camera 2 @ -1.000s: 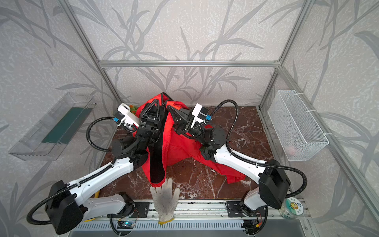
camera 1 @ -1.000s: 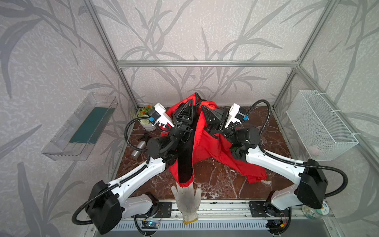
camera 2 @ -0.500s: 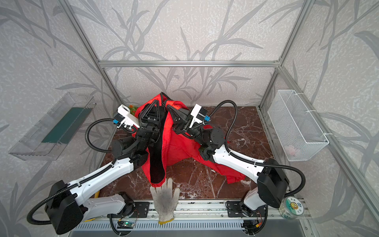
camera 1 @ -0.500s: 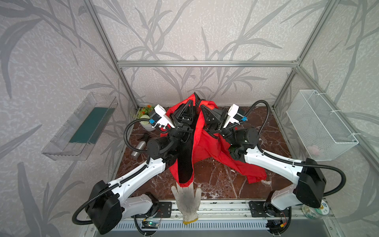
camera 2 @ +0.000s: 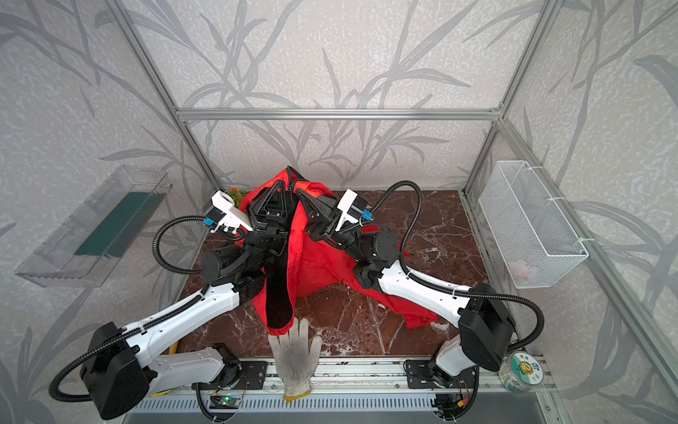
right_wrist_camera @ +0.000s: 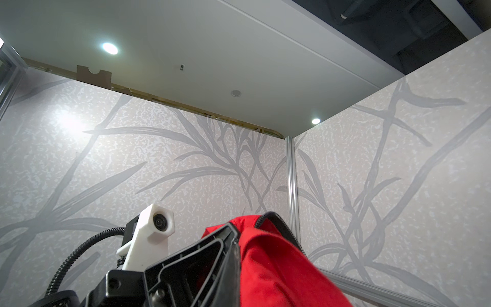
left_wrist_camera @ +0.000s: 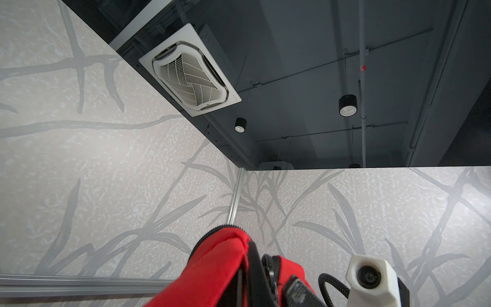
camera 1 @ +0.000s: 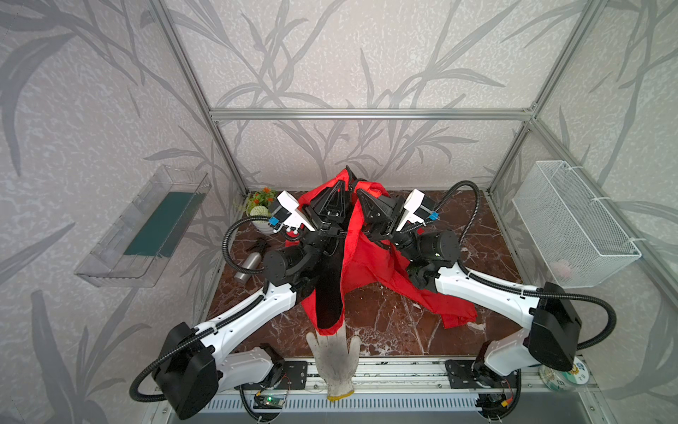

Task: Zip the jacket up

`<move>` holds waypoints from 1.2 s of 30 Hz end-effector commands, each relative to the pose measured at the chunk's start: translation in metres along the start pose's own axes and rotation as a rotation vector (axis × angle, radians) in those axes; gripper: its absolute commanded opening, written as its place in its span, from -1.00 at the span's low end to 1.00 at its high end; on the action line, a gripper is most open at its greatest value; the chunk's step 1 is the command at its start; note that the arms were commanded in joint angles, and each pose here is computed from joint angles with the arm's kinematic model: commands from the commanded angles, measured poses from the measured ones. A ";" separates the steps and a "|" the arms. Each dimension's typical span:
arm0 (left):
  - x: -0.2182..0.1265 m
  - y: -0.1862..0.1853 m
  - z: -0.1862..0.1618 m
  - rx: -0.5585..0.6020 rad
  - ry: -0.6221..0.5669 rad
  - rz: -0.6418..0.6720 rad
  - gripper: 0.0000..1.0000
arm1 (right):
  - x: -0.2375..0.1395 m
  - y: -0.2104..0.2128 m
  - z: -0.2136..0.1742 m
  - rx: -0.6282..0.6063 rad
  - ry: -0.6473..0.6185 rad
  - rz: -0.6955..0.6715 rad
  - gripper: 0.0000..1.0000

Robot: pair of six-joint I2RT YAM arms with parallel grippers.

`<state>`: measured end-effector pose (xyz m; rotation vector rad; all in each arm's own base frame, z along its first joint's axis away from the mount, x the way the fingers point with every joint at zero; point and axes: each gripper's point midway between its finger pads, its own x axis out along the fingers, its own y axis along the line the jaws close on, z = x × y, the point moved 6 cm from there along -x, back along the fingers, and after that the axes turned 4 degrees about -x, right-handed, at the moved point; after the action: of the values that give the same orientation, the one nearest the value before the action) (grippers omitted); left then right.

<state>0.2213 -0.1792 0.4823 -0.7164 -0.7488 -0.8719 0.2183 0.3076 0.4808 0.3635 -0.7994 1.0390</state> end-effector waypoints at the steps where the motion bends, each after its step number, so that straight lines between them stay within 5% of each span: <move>1: -0.004 -0.004 0.006 0.079 -0.033 -0.019 -1.00 | 0.003 0.000 0.046 -0.049 -0.161 -0.032 -1.00; 36: -0.007 0.009 -0.008 0.120 -0.009 0.040 -1.00 | -0.021 -0.040 0.055 -0.080 -0.157 -0.311 -1.00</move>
<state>0.2347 -0.1871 0.4581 -0.6333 -0.7042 -0.8124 0.2418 0.2963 0.4592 0.3464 -0.6948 0.8542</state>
